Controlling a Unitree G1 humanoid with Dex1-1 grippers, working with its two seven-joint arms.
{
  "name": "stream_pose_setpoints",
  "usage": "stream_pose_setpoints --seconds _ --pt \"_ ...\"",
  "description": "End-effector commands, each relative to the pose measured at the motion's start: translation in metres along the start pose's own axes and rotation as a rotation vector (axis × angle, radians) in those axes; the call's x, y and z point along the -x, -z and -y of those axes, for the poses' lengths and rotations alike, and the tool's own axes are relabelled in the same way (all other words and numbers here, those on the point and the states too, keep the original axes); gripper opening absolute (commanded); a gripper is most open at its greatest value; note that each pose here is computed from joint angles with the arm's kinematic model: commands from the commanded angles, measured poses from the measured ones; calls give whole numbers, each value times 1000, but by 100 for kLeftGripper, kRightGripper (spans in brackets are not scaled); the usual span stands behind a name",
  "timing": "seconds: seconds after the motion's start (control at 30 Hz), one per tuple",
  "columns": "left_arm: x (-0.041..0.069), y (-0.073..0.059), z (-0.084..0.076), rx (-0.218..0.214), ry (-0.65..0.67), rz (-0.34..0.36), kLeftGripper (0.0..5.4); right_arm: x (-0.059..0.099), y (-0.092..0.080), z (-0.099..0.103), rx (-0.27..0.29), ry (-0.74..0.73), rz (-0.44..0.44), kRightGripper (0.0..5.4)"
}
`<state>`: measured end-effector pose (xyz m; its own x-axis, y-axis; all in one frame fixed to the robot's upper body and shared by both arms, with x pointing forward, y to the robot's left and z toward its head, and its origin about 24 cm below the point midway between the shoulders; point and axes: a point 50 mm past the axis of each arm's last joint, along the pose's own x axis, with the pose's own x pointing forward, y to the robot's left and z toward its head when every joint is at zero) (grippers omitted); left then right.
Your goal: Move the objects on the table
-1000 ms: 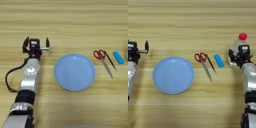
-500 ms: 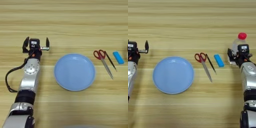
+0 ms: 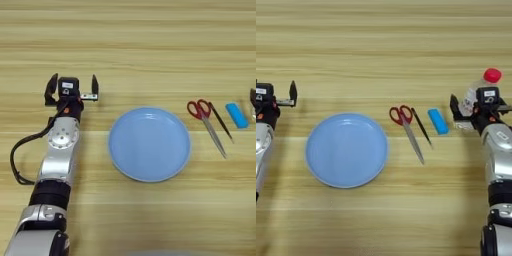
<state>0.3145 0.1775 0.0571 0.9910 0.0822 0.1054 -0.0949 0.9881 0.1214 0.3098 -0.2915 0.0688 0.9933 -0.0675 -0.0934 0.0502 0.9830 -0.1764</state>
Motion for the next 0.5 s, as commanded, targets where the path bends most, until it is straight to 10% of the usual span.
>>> stream_pose_setpoints --seconds 0.03,0.5 --pt "0 1 -2 -9 -3 -9 540 7 5 1 0 -11 -34 538" --pt "-1 1 -2 -9 -5 -9 540 49 22 -4 8 -87 -190 538"
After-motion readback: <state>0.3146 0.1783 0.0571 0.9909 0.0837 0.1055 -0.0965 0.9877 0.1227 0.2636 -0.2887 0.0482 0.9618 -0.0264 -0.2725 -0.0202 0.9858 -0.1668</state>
